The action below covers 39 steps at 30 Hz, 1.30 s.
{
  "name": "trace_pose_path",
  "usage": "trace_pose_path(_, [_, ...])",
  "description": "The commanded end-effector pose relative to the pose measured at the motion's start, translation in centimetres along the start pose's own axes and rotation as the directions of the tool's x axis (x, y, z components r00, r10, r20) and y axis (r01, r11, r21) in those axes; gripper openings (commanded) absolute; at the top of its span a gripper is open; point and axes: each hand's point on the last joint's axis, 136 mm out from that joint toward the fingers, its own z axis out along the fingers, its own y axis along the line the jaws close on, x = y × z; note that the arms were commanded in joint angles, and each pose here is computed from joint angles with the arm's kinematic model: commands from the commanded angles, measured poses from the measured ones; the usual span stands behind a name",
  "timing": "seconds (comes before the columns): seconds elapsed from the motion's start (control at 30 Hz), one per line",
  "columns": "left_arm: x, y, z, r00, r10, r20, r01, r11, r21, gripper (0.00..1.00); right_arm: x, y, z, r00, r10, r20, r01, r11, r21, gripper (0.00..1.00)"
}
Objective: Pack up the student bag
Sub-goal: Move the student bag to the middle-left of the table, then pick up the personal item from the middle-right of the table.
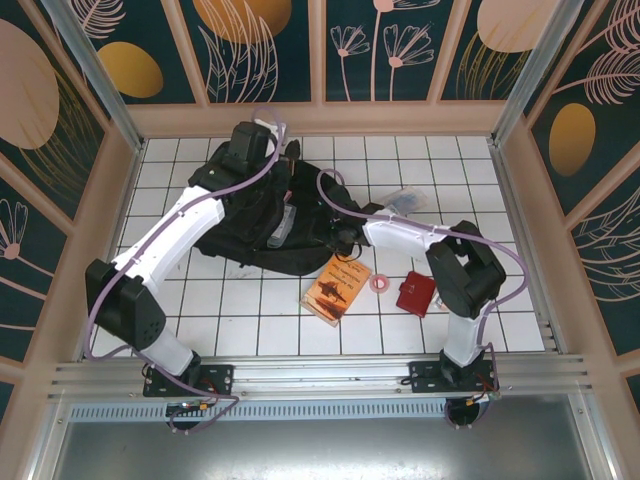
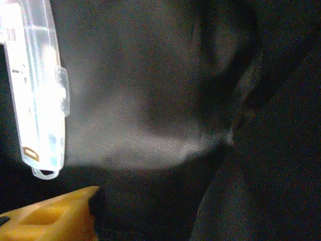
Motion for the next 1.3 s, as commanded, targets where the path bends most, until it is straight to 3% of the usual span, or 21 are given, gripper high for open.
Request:
trace_pose_path(0.0, [-1.1,2.2,-2.3,0.993,-0.018,0.117,0.03,0.994,-0.104,0.0,-2.3,-0.2,-4.9,0.995,-0.026,0.095,0.028,1.0,-0.015,0.73])
trace_pose_path(0.17, [1.0,3.7,-2.2,0.994,-0.041,0.105,0.057,0.987,-0.152,0.0,-3.1,-0.7,-9.1,0.989,-0.044,0.142,0.054,0.996,-0.069,0.79])
trace_pose_path(0.37, [0.8,2.7,-2.4,0.99,-0.072,0.125,0.083,0.993,-0.086,0.0,-5.9,-3.4,-15.3,0.949,0.055,0.309,-0.005,0.987,-0.162,0.75])
trace_pose_path(0.43, [0.3,2.2,-2.8,0.985,-0.095,0.145,0.103,0.993,-0.051,0.0,-6.8,-6.1,-16.3,0.926,0.111,0.361,-0.059,0.987,-0.151,0.75])
trace_pose_path(0.57, [-0.2,1.4,-2.9,0.98,-0.142,0.137,0.141,0.99,0.024,0.0,-7.5,-12.9,-15.9,0.91,0.288,0.298,-0.276,0.958,-0.082,0.68])
trace_pose_path(0.73, [-0.1,0.5,-1.9,0.96,-0.273,0.065,0.26,0.951,0.166,0.0,-7.5,-18.3,-14.9,0.848,0.446,0.286,-0.436,0.894,-0.101,0.6])
trace_pose_path(0.9, [1.1,0.7,-1.2,0.957,-0.287,0.044,0.273,0.941,0.201,0.0,-6.5,-20.5,-12.8,0.799,0.563,0.212,-0.547,0.827,-0.134,0.54])
trace_pose_path(1.27, [1.2,0.1,-0.9,0.953,-0.302,0.018,0.287,0.921,0.264,0.0,-6.6,-22.7,-10.1,0.721,0.674,0.159,-0.636,0.736,-0.232,0.48])
